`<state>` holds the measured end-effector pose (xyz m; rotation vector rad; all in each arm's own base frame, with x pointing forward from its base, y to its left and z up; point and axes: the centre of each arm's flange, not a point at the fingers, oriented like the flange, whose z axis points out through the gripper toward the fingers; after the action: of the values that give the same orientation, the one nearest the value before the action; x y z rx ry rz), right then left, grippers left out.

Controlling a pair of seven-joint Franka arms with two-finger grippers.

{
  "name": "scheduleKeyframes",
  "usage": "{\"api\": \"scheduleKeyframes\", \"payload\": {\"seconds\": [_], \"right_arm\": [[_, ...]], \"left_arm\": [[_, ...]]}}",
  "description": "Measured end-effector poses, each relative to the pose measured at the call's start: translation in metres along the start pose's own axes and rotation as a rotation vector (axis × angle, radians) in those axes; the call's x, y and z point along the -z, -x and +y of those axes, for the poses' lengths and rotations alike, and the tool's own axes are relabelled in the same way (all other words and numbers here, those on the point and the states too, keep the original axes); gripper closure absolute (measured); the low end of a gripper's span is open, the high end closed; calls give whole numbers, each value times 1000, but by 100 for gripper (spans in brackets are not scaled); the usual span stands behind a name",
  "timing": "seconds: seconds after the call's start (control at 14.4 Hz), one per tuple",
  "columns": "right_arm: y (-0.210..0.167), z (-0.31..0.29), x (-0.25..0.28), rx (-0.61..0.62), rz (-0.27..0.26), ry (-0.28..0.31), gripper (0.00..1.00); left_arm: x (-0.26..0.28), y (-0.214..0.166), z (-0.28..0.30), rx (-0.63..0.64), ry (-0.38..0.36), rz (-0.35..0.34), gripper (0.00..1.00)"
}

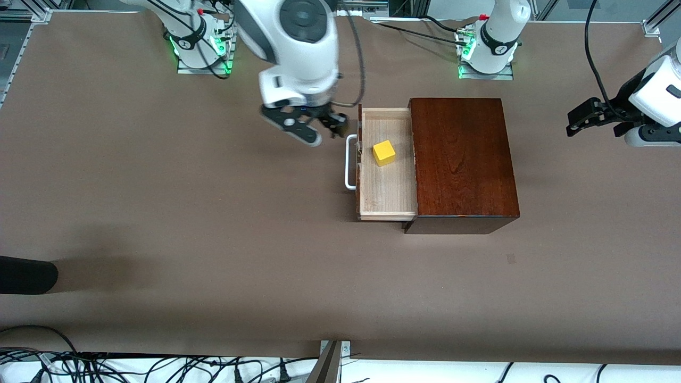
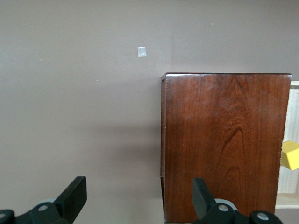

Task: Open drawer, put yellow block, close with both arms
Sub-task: 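Lower the cube into the drawer and open the right gripper, then move the left gripper to the drawer front while the right gripper retracts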

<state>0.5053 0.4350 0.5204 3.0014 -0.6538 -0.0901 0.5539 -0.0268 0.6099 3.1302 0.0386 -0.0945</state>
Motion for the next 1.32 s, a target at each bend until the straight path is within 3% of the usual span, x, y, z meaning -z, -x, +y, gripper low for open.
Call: {"api": "scheduleKeyframes", "payload": {"seconds": [0.21,0.56,0.98,1.32], "right_arm": [[-51,74,14,159,-1,33,0],[-129,166,27,343,-29,57,0],[-181,230,29,430,-46,66,0],[-223,309,30,463,-116,24,0]], "left_arm": [[-2,-3,20,15,7,-3,0],[-6,-1,104,104,7,-5,0],[-54,23,245,269,-24,-83,0],[-112,42,367,434,-37,-104,0]]}}
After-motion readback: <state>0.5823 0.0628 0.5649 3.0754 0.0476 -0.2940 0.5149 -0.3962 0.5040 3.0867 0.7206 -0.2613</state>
